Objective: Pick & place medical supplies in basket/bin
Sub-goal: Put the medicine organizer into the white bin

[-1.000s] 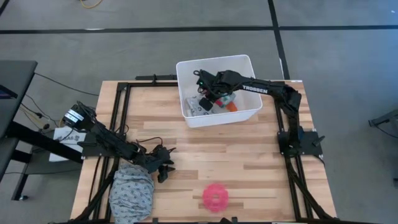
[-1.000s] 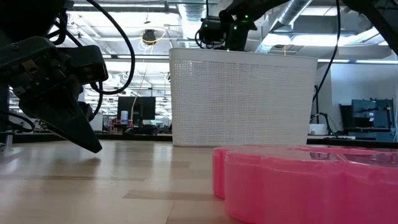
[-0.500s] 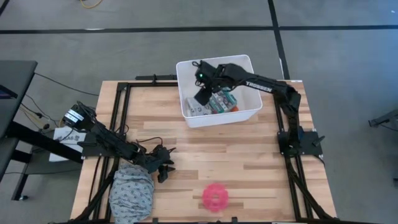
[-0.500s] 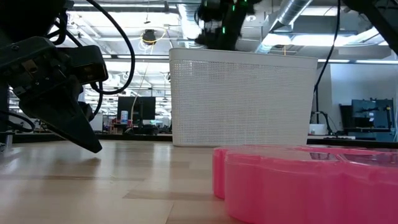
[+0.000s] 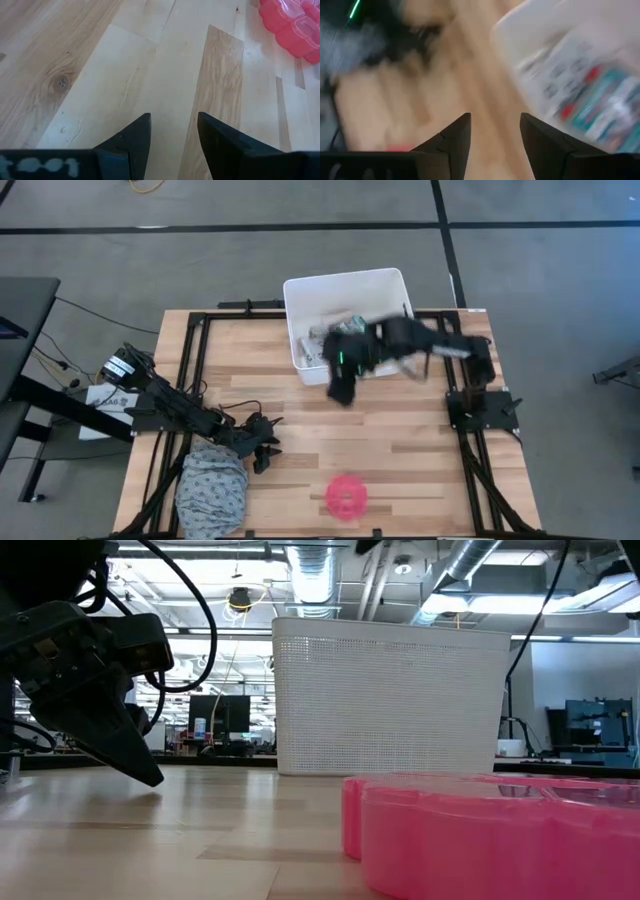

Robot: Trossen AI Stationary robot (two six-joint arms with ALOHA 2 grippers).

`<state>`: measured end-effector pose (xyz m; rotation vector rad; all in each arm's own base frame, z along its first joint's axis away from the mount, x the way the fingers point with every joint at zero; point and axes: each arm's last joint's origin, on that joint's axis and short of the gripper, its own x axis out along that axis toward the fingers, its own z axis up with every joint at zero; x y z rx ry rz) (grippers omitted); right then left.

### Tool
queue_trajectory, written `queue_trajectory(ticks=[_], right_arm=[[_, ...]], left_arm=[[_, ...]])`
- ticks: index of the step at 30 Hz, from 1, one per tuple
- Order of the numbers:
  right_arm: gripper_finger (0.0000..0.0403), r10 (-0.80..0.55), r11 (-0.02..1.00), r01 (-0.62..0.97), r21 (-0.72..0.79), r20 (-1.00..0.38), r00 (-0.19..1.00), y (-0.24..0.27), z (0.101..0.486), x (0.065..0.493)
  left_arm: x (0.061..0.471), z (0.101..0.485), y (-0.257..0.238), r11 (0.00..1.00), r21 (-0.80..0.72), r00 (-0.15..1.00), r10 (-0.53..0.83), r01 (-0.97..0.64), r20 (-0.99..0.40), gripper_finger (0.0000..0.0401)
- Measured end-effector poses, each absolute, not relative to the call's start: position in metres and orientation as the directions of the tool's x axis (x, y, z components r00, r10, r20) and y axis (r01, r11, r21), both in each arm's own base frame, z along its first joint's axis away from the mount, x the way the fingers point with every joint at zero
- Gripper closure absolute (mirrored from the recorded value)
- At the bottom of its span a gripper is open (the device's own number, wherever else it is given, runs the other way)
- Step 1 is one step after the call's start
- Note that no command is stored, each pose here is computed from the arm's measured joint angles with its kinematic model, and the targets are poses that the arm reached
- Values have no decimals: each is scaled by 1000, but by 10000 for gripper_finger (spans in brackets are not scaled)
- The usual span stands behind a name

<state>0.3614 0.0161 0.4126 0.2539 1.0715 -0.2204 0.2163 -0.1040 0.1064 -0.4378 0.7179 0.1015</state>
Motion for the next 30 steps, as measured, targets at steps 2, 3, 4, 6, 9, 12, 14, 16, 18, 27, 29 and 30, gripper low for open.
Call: queue_trajectory(ticks=[2,3,4,6,9,12,14,16,18,27,29,30], right_arm=[[238,-10,966,236,109,-892,453,52,410,359],[236,10,973,201,114,-889,457,69,410,358],[234,27,980,163,115,-887,460,87,408,356],[230,55,991,83,104,-887,459,120,403,353],[223,94,992,35,121,-891,443,159,393,349],[212,134,982,67,179,-894,427,184,388,344],[203,141,980,77,183,-915,378,197,381,338],[194,154,974,100,202,-921,357,208,369,343],[184,145,974,122,191,-939,310,219,355,344],[157,44,984,172,52,-998,46,239,257,381],[157,65,984,168,63,-998,-7,239,240,388],[157,72,985,159,66,-997,-36,239,230,392]], left_arm=[[216,106,-104,905,-353,752,-58,-238,-657,250],[216,106,-104,905,-352,751,-58,-238,-657,250],[216,106,-104,905,-352,751,-58,-239,-658,250],[216,106,-104,905,-352,751,-57,-239,-658,250],[216,106,-104,904,-354,750,-61,-238,-659,250],[216,106,-104,901,-363,752,-66,-238,-656,250],[217,107,-104,898,-370,756,-69,-237,-651,250],[217,107,-105,893,-379,757,-69,-243,-649,250],[217,107,-104,890,-384,757,-70,-248,-650,250],[216,106,-104,891,-376,748,-65,-255,-660,250],[216,106,-104,891,-377,748,-65,-255,-661,250],[216,106,-104,890,-377,748,-65,-255,-660,250]])
